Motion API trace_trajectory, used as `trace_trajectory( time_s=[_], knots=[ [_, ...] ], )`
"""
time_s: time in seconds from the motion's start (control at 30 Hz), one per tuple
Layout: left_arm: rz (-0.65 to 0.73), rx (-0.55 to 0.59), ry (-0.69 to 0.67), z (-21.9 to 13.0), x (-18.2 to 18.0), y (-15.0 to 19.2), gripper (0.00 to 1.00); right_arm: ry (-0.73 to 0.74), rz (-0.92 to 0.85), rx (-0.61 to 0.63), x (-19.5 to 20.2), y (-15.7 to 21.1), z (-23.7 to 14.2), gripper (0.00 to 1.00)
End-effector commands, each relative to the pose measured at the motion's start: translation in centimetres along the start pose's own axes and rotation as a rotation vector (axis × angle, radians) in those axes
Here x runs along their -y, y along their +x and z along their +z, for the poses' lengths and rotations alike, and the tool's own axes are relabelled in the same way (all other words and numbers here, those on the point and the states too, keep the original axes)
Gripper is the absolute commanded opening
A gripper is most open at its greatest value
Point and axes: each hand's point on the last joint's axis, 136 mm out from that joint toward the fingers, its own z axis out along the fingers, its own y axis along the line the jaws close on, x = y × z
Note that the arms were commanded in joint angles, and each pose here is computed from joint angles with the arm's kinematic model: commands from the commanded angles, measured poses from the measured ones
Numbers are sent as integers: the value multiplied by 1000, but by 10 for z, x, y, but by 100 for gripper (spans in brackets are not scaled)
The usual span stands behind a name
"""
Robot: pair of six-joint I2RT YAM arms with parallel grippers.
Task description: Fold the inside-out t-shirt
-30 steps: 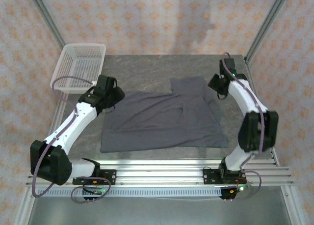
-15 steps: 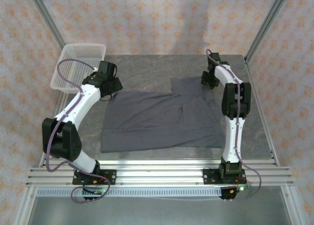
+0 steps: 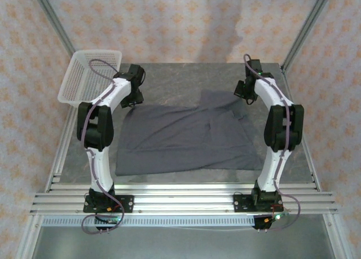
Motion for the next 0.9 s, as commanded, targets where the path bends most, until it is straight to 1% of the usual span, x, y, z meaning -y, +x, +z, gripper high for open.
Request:
trace_trajectory(
  time_s=[0.0, 0.1, 0.2, 0.27, 0.3, 0.37, 0.4, 0.5, 0.6, 0.7, 0.73, 0.8, 0.87],
  knots=[
    [48, -67, 44, 7, 11, 2, 48, -36, 43, 35, 1, 0, -9, 0],
    [39, -97, 70, 21, 21, 4, 48, -58, 60, 14, -1, 10, -8, 0],
    [33, -107, 8, 34, 11, 7, 48, -54, 61, 13, 1, 13, -10, 0],
    [29, -122, -44, 42, 1, 11, 44, -42, 69, 21, 4, 13, -12, 0],
    [27, -123, -69, 44, -4, 12, 40, -31, 78, 28, 6, 12, -13, 0],
    [9, -111, -110, 43, -17, 13, 28, 8, 128, 46, 20, 8, -15, 0],
    [-2, -103, -117, 41, -22, 13, 24, 20, 162, 52, 27, 7, -16, 0],
    [-49, -71, -112, 32, -35, 12, 17, 32, 295, 84, 56, 2, -19, 0],
    [-77, -79, -82, 29, -41, 19, 1, 60, 305, 81, 71, 6, -18, 0],
    [-87, -100, -25, 27, -38, 33, 0, 67, 275, 41, 72, 18, -14, 0],
    [-116, -100, 7, 24, -37, 39, 0, 52, 267, 26, 70, 24, -13, 0],
    [-143, -108, 46, 20, -38, 53, 0, 43, 263, -1, 71, 37, -11, 0],
    [-171, -91, 87, 12, -43, 67, 0, 28, 264, -32, 71, 55, -8, 0]
  ],
)
